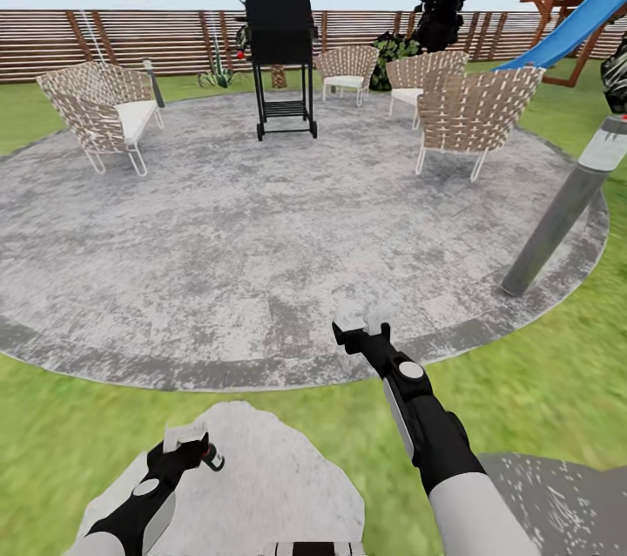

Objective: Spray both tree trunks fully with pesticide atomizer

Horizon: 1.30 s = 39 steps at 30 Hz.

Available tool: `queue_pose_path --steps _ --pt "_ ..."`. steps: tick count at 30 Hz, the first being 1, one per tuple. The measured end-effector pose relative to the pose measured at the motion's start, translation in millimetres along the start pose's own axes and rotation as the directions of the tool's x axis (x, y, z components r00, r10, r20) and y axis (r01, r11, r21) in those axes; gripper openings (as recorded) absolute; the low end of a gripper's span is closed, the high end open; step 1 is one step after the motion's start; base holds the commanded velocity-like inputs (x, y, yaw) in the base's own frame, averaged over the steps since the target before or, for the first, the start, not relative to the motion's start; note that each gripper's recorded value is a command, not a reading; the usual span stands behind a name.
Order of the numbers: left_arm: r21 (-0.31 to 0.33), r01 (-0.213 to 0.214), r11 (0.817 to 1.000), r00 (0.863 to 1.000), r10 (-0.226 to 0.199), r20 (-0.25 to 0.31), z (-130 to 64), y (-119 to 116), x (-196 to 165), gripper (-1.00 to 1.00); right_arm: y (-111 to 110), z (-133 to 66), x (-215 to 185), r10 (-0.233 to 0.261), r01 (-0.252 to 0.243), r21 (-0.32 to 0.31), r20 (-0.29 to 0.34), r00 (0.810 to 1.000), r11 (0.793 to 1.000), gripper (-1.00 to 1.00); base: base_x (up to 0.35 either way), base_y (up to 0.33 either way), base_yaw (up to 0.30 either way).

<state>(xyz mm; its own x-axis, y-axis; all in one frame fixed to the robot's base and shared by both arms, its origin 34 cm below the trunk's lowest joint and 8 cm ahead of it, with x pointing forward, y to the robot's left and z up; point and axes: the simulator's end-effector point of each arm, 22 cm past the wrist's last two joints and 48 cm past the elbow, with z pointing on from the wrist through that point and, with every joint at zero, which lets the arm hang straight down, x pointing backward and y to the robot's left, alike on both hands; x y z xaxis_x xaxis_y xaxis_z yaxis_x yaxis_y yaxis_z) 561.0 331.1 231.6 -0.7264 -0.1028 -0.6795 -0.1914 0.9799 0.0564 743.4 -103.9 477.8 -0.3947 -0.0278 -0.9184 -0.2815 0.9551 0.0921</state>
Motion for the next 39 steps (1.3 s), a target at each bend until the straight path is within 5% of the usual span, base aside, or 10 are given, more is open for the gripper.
queue_pose_path --steps 13,39 --pt "-0.003 -0.007 1.0 0.999 0.007 -0.041 16.0 1 39 1.0 -2 10.6 45 0.013 -0.013 0.0 -0.038 0.999 1.0 1.0 0.0 0.0 -0.007" --pt "0.006 -0.005 1.0 0.999 0.006 -0.046 17.0 -5 43 1.0 -2 12.2 52 0.016 -0.016 -0.001 -0.049 0.999 1.0 1.0 0.04 -0.049 -0.016"
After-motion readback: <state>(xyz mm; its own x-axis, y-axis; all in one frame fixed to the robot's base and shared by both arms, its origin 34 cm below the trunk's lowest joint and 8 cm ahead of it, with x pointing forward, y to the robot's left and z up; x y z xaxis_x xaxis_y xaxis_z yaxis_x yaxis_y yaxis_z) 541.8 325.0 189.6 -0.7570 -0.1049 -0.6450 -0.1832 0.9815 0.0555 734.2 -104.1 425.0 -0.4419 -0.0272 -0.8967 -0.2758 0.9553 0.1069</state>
